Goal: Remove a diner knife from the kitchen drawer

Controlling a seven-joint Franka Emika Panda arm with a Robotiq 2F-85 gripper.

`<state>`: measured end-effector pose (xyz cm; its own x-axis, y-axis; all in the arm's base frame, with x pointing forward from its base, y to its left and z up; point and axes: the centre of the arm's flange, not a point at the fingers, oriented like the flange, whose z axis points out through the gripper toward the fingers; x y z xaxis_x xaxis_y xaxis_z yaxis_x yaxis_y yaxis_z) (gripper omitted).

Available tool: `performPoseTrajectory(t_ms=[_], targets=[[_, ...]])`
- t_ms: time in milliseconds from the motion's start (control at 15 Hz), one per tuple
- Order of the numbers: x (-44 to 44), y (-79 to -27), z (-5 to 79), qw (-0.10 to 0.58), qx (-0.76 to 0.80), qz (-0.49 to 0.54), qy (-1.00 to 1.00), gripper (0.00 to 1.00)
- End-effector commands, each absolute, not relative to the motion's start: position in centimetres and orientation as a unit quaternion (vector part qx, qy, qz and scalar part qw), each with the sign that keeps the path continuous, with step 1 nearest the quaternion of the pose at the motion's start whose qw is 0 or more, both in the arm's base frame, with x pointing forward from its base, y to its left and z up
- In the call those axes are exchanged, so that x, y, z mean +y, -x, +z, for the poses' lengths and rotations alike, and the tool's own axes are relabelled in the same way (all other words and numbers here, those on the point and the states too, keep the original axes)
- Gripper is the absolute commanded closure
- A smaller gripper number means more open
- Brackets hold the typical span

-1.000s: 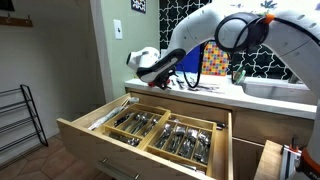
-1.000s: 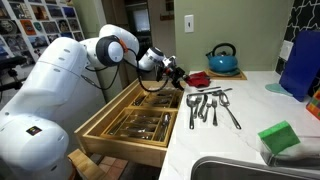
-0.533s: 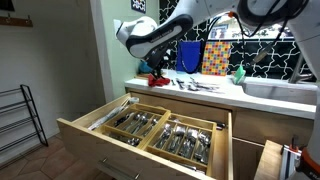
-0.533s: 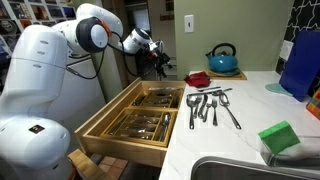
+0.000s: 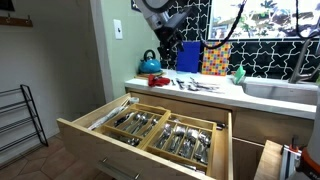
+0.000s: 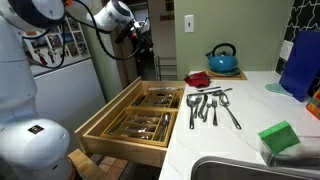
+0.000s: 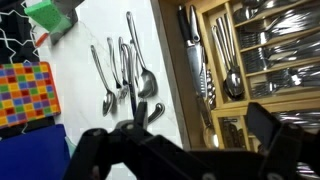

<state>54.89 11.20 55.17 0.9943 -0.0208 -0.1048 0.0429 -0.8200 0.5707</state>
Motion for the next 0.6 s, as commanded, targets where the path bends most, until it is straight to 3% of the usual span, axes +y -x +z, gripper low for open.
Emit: performPoseTrajectory(t_ms=[0,67,533], targets=[[9.1,-46.8,55.4,0.235,0.076,-0.071,-0.967,0.0],[10.8,-51.7,56.5,0.268,0.042,-0.065,-0.96,0.0],[10.9,-51.6,56.4,0.266,0.046,-0.067,-0.961,0.0]])
